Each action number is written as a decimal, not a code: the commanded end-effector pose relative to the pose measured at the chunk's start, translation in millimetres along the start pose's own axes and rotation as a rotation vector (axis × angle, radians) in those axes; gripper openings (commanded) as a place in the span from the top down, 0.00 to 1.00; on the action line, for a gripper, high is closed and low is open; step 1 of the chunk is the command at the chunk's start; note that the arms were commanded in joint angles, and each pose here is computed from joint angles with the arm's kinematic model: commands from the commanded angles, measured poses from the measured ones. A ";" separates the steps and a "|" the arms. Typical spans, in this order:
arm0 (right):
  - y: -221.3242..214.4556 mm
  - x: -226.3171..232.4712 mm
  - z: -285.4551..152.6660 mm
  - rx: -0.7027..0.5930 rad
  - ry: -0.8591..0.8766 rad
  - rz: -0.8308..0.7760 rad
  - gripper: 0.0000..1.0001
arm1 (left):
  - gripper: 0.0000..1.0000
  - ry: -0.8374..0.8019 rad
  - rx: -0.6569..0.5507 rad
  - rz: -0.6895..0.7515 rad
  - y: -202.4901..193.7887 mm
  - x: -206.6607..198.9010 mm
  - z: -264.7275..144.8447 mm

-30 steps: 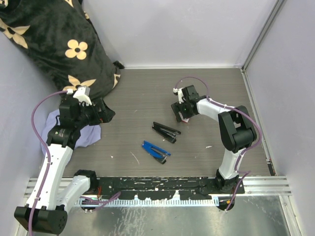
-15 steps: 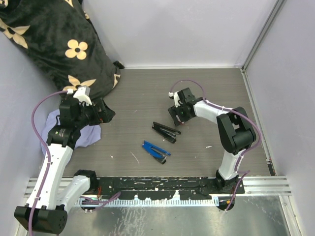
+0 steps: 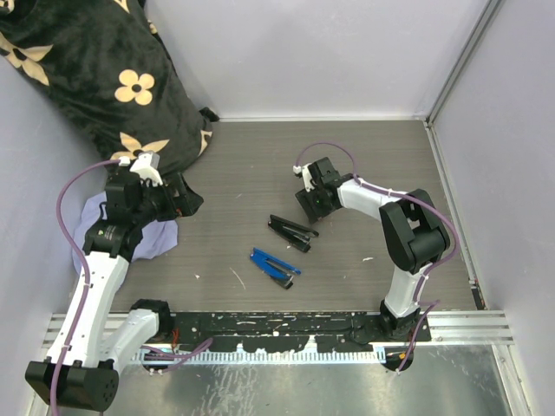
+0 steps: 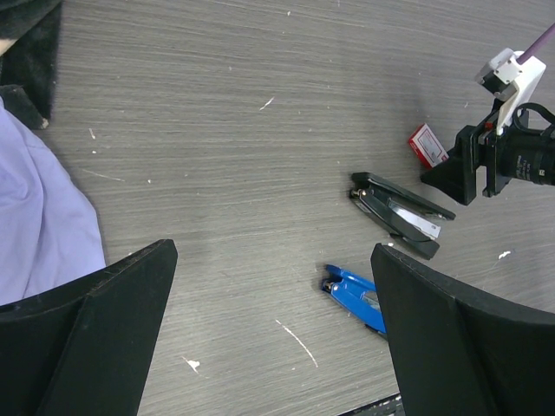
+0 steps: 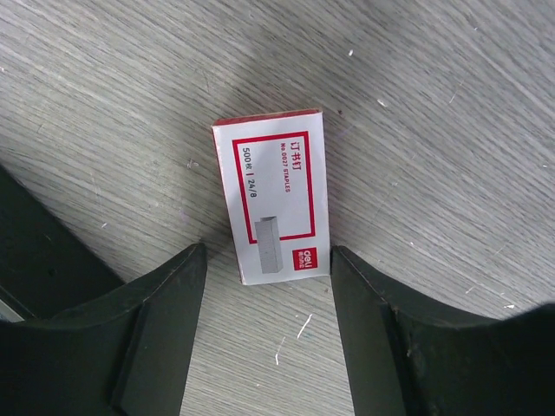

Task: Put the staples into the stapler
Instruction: Pick up the staple box from the center of the board, then open the staple box.

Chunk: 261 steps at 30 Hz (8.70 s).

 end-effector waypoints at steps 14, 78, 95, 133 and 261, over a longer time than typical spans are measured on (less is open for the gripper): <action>5.9 -21.1 -16.2 -0.066 -0.090 0.027 0.46 | 0.02 -0.037 0.003 0.011 2.4 -4.1 1.9; 64.9 28.2 -99.7 -0.358 0.111 -0.114 0.57 | 0.02 -0.363 0.295 -0.199 -23.7 -59.2 59.2; 89.3 127.7 -161.0 -0.479 0.303 -0.353 0.57 | 0.12 -0.494 0.589 -0.355 -56.6 -70.5 101.2; 93.2 139.0 -162.8 -0.444 0.356 -0.410 0.55 | 0.82 -0.585 0.625 -0.454 -62.2 -73.5 101.3; 83.1 130.5 -201.8 -0.834 1.157 0.874 0.58 | 0.81 -0.729 0.253 -0.550 -21.1 -91.0 35.4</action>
Point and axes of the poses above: each gripper's point midway between its finger pads, its own z axis out along the fingers, its own x axis along the line the jaws close on, y = z × x, the point moved 9 cm from there along -z, back along the fingers, and after that the axes turned 8 degrees about -z, right-handed, at the moved point
